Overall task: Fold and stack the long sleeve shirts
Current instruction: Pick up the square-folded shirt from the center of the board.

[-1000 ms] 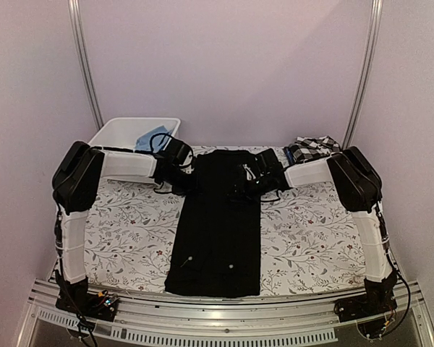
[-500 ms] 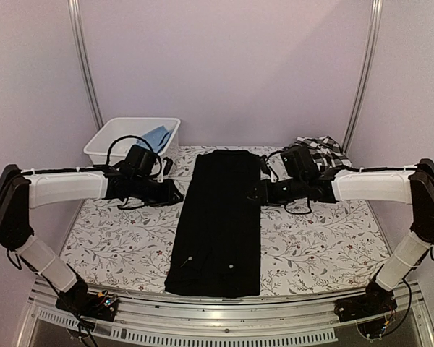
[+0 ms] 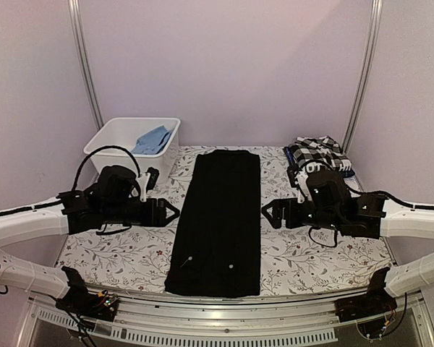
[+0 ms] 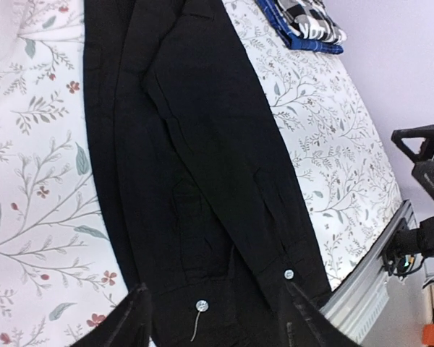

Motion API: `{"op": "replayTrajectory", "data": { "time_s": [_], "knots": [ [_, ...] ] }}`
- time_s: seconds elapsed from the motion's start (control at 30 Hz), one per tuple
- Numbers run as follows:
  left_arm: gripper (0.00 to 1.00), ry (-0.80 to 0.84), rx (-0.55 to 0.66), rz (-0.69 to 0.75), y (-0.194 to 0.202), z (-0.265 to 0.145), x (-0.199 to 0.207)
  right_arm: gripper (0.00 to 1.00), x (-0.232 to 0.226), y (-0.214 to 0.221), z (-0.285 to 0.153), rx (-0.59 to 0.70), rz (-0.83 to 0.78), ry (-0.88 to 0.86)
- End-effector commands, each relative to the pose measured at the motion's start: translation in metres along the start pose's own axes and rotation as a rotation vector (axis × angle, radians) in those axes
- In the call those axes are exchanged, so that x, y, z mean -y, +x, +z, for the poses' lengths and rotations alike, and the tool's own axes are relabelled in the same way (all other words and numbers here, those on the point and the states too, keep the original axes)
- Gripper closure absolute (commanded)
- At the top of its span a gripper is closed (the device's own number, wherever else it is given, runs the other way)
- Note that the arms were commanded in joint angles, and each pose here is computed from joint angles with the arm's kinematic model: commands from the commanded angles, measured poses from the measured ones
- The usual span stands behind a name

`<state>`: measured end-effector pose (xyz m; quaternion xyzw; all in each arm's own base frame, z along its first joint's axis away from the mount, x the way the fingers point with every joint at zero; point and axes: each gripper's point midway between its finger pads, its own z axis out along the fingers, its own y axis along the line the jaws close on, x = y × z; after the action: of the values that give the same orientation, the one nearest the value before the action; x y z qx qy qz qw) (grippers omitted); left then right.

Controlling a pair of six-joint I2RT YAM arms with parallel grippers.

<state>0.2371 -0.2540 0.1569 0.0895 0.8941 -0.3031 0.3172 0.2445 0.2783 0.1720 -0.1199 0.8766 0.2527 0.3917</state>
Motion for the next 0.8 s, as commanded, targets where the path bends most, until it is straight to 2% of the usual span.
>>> {"op": "replayTrajectory", "data": {
  "time_s": [0.0,0.1,0.23,0.4,0.47,0.6,0.77],
  "knots": [
    [0.04,-0.09,0.079,-0.032,-0.002,-0.022,-0.02,0.01,0.039,-0.013,-0.029,0.135,0.072,0.149],
    [0.0,-0.109,0.164,-0.081,-0.009,-0.042,-0.028,0.01,0.053,-0.007,-0.04,0.16,0.117,0.178],
    [0.0,-0.168,0.288,-0.159,-0.014,-0.068,-0.05,0.01,0.047,0.014,-0.039,0.091,0.13,0.109],
    [0.0,-0.101,0.361,-0.225,-0.007,-0.082,-0.057,0.01,0.042,0.037,-0.033,0.018,0.151,0.044],
    [0.0,-0.145,0.321,-0.244,0.004,-0.076,-0.066,0.01,0.04,0.047,-0.032,0.002,0.185,0.008],
    [0.0,-0.228,0.159,-0.23,0.029,-0.053,-0.076,0.01,0.03,0.061,-0.028,-0.022,0.301,-0.087],
    [0.0,-0.176,0.041,-0.187,0.048,-0.027,-0.067,0.01,0.026,0.079,-0.016,-0.127,0.378,-0.077]
  ]
}}
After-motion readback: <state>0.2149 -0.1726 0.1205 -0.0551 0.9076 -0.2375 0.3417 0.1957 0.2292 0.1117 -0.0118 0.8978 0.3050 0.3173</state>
